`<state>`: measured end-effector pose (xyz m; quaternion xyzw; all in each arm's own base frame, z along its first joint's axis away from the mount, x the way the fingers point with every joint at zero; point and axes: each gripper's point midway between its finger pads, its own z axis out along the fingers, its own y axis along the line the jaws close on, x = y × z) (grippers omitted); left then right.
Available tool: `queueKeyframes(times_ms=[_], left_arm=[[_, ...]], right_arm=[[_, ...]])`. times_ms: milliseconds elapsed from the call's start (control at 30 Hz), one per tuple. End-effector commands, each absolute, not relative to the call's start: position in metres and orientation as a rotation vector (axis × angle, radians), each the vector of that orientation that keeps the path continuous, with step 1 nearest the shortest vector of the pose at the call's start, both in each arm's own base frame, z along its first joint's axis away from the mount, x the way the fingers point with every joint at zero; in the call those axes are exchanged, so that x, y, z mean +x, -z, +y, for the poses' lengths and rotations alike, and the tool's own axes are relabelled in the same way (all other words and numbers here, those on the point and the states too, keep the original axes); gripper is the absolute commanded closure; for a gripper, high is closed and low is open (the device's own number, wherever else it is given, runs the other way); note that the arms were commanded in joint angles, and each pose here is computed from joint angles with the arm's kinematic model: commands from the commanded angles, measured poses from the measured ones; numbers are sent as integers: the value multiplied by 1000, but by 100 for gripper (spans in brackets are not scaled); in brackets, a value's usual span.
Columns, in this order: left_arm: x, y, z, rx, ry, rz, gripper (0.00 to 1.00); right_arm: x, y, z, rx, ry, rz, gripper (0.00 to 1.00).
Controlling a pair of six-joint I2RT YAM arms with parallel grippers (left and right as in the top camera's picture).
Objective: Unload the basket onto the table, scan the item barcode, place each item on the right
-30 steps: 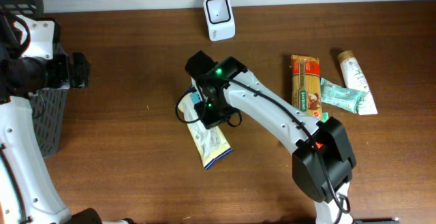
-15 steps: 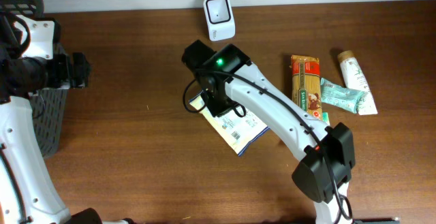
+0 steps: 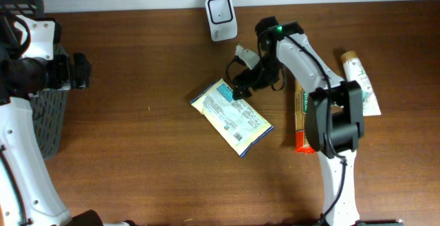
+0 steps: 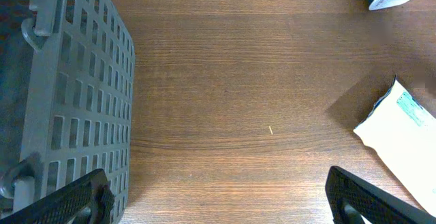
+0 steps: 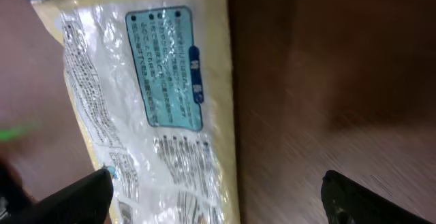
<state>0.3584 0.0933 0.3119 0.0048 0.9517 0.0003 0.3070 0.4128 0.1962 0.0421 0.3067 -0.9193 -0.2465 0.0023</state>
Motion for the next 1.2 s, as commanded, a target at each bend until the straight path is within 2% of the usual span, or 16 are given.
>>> queueKeyframes(times_ms=[0,100,233,300,367,400,433,567,667,800,1000,1067,1167], left_arm=[[358,-313,93,28,5,2512,1],[358,-313,93,28,5,2512,1],[359,-314,92,31,5,2512,1],[359,-313,92,31,5,2512,1],[359,-313,92,31,5,2512,1],[359,-313,92,31,5,2512,1],[359,-313,92,31,6,2512,1],[359,-313,92,31,5,2512,1],[359,-313,92,31,6,2512,1],[359,-313,92,31,6,2512,1],[359,-313,92,31,5,2512,1],[359,-313,92,31,5,2512,1],[359,-313,92,31,6,2512,1]], right_arm=[[403,-21,208,990,903,-2786,5],[382,-4,220,999,979,-2672,10],[349,23,240,1040,936,-2571,23],[339,36,246,1026,893,-2561,42],[335,38,249,987,880,-2564,80],[334,36,252,979,908,-2557,92],[333,33,257,968,955,-2546,96],[332,24,265,937,1051,-2523,96],[346,-8,262,859,1131,-2539,96],[395,-115,236,644,1293,-2753,96],[419,-242,197,227,1456,-3006,96],[416,-252,194,179,1463,-3015,96],[411,-241,190,119,1340,-3040,96]])
